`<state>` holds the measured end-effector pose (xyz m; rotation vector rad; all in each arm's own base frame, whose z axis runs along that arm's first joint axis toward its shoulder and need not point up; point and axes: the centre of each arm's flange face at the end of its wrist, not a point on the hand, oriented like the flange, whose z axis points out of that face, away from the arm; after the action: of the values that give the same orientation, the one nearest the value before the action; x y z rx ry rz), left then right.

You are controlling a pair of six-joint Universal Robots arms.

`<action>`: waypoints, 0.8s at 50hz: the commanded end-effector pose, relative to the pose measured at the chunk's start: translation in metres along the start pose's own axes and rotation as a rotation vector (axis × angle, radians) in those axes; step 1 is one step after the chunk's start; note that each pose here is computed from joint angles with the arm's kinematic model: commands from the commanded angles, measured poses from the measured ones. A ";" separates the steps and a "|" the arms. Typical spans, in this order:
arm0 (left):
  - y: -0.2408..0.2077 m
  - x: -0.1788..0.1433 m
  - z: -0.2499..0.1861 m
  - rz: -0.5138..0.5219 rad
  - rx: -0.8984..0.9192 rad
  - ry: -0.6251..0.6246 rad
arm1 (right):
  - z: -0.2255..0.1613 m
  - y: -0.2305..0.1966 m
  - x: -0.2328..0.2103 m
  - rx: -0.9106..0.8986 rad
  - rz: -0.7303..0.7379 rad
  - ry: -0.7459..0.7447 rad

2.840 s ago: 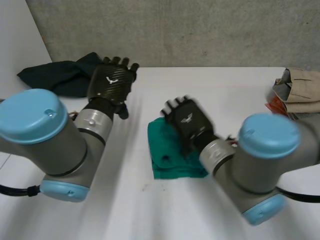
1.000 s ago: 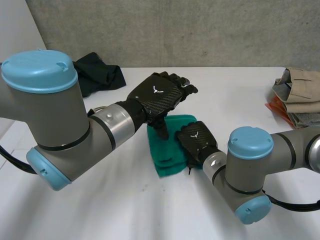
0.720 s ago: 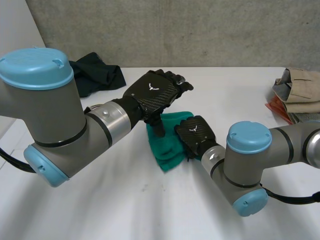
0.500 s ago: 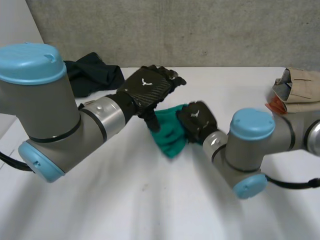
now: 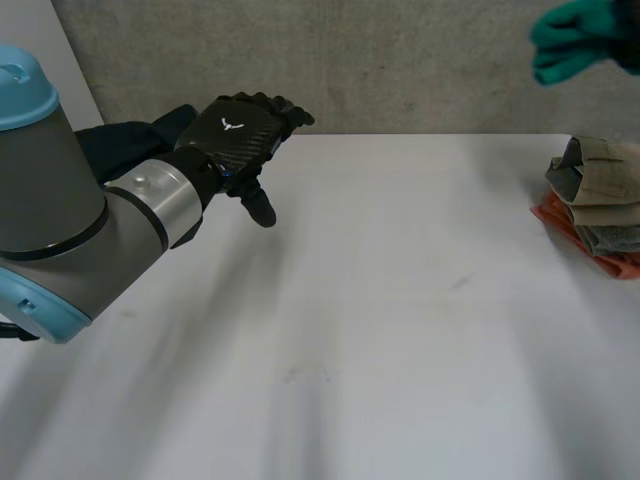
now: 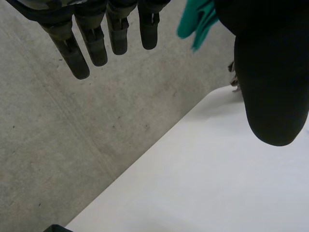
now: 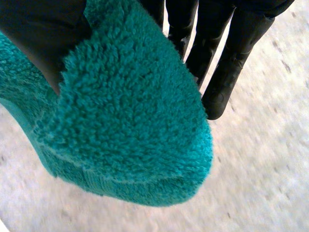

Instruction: Fold the laundry.

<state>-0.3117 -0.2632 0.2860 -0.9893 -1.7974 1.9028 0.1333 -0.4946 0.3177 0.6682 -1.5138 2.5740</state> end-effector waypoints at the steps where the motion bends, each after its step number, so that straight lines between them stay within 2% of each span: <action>1: 0.000 0.006 0.000 0.001 0.000 0.013 | -0.022 0.072 0.047 -0.081 0.065 -0.056; 9: 0.002 0.013 0.000 0.001 -0.004 0.032 | -0.081 0.155 0.083 -0.205 0.116 -0.120; 17: 0.002 0.017 -0.001 0.002 -0.006 0.039 | -0.118 0.182 0.108 -0.243 0.117 -0.122; 24: 0.000 0.017 -0.002 0.003 -0.001 0.039 | -0.120 0.175 0.109 -0.253 0.121 -0.110; 30: -0.001 0.017 -0.002 0.002 0.002 0.040 | -0.115 0.139 0.117 -0.255 0.125 -0.075; 36: -0.005 0.032 -0.006 0.002 0.009 0.079 | -0.122 0.102 0.122 -0.372 0.208 0.024; 40: -0.007 0.049 -0.013 0.007 0.016 0.133 | -0.138 0.096 0.117 -0.476 0.278 0.063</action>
<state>-0.3275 -0.2423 0.2833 -1.0361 -1.7539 1.8576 -0.0474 -0.4708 0.2247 0.5335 -2.0099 2.3598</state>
